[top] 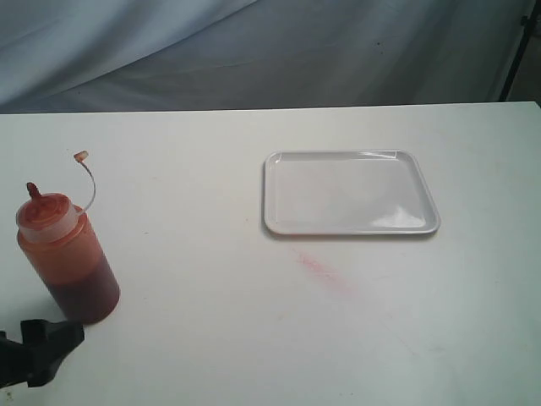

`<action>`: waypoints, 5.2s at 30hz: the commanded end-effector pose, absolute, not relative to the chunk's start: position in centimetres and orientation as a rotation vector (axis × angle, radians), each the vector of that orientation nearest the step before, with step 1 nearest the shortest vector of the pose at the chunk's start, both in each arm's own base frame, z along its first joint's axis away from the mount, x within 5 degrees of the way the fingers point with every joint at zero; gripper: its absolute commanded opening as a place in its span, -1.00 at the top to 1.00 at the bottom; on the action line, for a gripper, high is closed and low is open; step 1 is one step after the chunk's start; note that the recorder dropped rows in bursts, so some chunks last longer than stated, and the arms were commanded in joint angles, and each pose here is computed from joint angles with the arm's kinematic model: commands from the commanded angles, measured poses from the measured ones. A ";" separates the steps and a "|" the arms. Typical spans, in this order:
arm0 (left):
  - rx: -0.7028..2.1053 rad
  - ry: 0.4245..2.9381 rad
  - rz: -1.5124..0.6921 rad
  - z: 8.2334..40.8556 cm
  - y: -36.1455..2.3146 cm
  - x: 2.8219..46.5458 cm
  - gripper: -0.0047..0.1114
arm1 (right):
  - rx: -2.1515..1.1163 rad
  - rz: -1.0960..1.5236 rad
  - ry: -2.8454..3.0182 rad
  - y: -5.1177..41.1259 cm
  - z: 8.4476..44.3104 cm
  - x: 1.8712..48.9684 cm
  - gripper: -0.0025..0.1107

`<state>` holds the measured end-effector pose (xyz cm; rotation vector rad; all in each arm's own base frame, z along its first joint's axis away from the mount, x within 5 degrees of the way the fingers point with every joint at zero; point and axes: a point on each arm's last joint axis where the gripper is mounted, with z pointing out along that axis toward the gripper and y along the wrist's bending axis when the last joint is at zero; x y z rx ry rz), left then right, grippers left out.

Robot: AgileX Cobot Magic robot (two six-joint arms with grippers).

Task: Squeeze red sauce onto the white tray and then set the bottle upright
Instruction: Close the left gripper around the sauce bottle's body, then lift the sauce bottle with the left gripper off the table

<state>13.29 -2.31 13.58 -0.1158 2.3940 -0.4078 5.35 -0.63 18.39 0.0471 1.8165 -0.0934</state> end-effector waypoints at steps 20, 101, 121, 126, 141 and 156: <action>0.173 2.340 -0.387 10.8 -3.0 17.4 -0.72 | 0.051 -0.103 1.807 -0.7 18.4 5.4 -0.90; 0.177 2.203 -0.317 8.1 -2.6 21.8 -0.88 | 0.051 -0.103 1.807 -0.7 18.4 5.4 -0.90; 0.342 2.178 -0.331 5.2 -3.2 23.6 -0.88 | 0.051 -0.103 1.807 -0.7 18.4 5.4 -0.90; 0.356 2.161 -0.321 5.3 -3.2 24.2 -0.88 | 0.051 -0.103 1.807 -0.7 18.4 5.4 -0.90; 0.372 2.152 -0.299 5.3 -3.2 24.3 -0.88 | 0.051 -0.103 1.807 -0.7 18.4 5.4 -0.90; 0.378 2.072 -0.303 6.0 -3.3 25.6 -0.78 | 0.051 -0.103 1.807 -0.7 18.4 5.4 -0.90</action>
